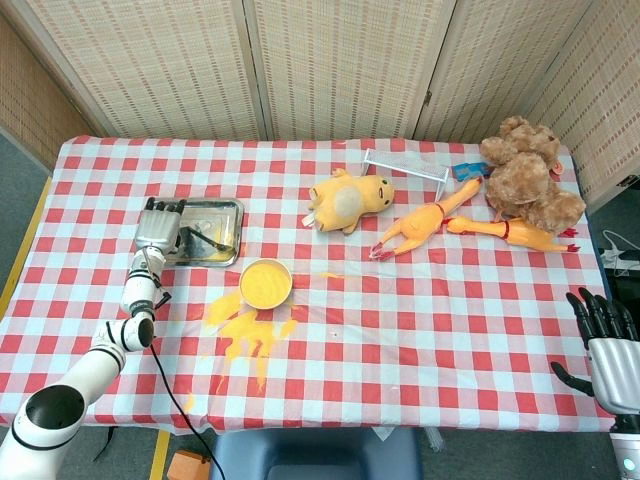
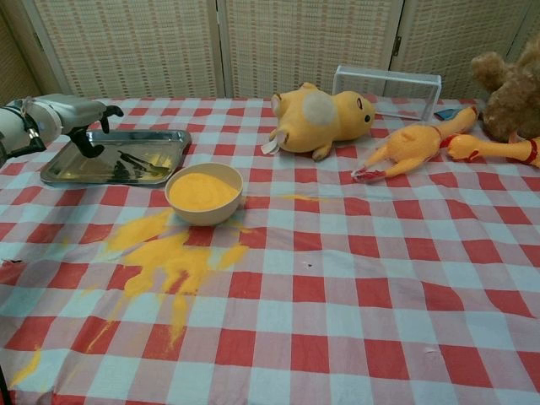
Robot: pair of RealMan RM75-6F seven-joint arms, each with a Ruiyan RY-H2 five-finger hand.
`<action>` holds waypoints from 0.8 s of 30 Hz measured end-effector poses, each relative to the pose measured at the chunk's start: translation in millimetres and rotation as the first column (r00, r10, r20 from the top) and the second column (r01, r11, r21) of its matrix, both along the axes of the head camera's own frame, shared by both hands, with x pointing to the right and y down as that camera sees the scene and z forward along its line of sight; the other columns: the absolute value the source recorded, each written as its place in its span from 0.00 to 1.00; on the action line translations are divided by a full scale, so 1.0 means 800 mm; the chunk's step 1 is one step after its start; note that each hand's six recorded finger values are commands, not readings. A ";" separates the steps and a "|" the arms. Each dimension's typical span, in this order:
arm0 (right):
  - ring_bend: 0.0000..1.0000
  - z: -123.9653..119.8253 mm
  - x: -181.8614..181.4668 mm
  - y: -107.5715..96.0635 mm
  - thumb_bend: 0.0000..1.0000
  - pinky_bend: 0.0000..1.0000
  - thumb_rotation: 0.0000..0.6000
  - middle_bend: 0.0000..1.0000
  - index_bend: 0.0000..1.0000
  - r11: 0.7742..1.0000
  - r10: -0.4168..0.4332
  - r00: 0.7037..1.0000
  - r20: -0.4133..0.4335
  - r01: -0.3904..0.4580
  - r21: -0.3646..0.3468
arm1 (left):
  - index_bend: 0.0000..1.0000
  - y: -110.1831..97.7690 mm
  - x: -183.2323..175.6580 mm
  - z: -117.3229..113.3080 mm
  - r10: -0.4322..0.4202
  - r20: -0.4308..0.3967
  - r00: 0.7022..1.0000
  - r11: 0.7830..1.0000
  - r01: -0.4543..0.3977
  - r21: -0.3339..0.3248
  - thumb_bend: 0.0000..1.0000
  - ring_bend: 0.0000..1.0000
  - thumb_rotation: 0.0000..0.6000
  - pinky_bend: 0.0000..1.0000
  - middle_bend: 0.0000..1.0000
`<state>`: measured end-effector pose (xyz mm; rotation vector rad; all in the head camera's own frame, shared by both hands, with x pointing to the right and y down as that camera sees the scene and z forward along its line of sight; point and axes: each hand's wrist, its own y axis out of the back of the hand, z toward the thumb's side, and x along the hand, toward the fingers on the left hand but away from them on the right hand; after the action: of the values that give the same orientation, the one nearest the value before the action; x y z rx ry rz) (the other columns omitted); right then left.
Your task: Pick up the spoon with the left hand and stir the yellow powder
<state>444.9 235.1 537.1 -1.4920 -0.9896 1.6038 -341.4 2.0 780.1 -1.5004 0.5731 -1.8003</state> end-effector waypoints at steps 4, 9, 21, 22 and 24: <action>0.00 -0.002 -0.001 0.001 0.09 0.00 1.00 0.00 0.00 1.000 -0.004 1.000 0.006 0.004 0.003 | 0.00 0.004 0.008 -0.001 0.000 -0.045 0.999 1.000 0.000 -0.007 0.46 0.00 1.00 0.00 0.00; 0.00 -0.006 -0.003 0.003 0.09 0.00 1.00 0.00 0.00 1.000 -0.012 1.000 0.018 0.012 0.006 | 0.00 0.014 0.025 -0.015 0.020 -0.136 0.990 1.000 -0.020 0.003 0.46 0.00 1.00 0.00 0.00; 0.00 -0.015 -0.014 0.007 0.09 0.00 1.00 0.00 0.00 0.998 -0.054 0.996 0.064 0.052 0.038 | 0.00 0.143 0.022 -0.144 0.110 -0.477 0.872 0.987 -0.037 0.159 0.44 0.00 1.00 0.00 0.00; 0.00 -0.015 -0.015 0.007 0.09 0.00 1.00 0.00 0.00 0.998 -0.056 0.996 0.065 0.053 0.042 | 0.00 0.155 0.010 -0.156 0.114 -0.482 0.869 0.982 -0.026 0.186 0.44 0.00 1.00 0.00 0.00; 0.00 -0.015 -0.016 0.007 0.10 0.00 1.00 0.00 0.00 0.997 -0.056 0.996 0.068 0.052 0.050 | 0.00 0.190 -0.021 -0.181 0.110 -0.488 0.866 0.971 0.011 0.239 0.43 0.00 1.00 0.00 0.00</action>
<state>432.0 240.7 525.1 -1.5382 -1.0105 1.4891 -357.9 153.7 635.4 -1.7964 0.9524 -1.2398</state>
